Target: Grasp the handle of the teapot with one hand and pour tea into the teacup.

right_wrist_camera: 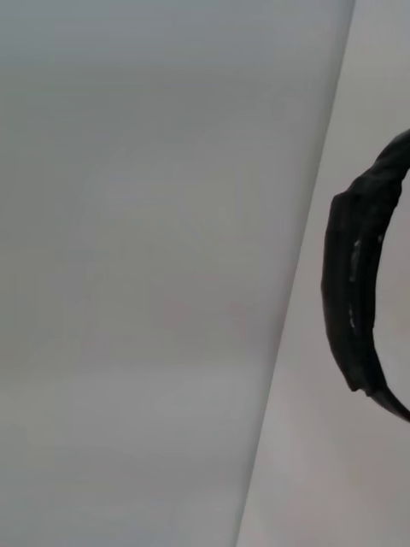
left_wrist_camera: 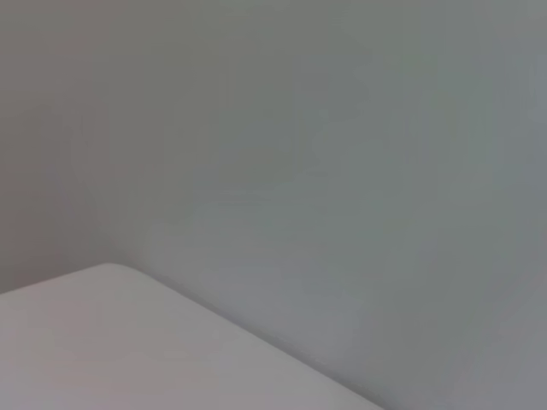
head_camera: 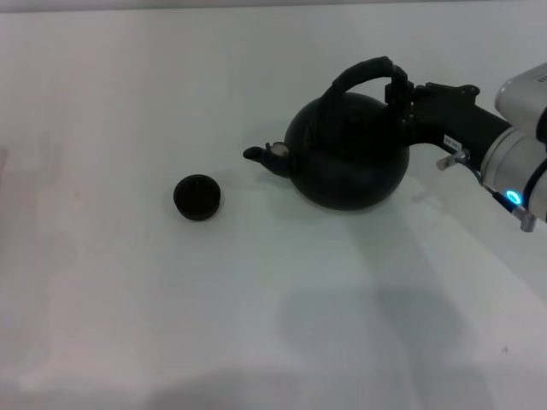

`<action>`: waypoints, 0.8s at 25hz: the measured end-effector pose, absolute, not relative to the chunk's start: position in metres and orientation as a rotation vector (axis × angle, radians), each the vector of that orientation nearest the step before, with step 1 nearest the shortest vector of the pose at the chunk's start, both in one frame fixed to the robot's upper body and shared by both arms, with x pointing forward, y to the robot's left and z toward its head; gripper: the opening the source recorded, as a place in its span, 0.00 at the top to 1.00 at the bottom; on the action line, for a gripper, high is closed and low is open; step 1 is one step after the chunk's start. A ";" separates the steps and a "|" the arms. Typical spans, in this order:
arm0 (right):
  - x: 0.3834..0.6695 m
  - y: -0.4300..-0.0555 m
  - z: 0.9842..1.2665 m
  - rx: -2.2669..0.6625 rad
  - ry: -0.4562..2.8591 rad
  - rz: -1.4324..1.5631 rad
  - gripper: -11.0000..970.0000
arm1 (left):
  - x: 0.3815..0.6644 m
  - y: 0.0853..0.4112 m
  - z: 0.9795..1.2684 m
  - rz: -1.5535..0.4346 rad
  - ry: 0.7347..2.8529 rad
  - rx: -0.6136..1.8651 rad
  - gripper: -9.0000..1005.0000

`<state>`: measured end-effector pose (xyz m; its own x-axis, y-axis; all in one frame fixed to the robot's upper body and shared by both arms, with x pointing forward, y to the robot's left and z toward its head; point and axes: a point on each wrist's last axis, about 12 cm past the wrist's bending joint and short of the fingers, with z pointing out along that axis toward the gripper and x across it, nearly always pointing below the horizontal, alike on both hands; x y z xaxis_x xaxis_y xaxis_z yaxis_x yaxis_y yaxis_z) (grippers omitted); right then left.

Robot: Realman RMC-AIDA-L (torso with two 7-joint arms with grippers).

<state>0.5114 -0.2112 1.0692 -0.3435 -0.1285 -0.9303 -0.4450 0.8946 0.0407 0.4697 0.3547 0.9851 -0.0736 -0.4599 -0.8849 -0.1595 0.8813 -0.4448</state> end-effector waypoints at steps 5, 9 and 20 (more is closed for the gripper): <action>0.510 -0.218 1.064 -0.416 1.927 0.360 0.85 | 0.470 0.354 0.985 -0.266 1.645 -0.488 0.11; 0.508 -0.220 1.064 -0.427 1.922 0.380 0.79 | 0.470 0.354 0.985 -0.267 1.645 -0.489 0.11; 0.499 -0.254 1.070 -0.427 1.883 0.453 0.43 | 0.472 0.354 0.987 -0.291 1.627 -0.500 0.11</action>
<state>0.4989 -0.2539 1.0704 -0.3354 -0.0775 -0.9389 -0.4958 0.8620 0.1059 0.4719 0.3535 0.9873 -0.0585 -0.4812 -0.8746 -0.1487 0.8706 -0.4690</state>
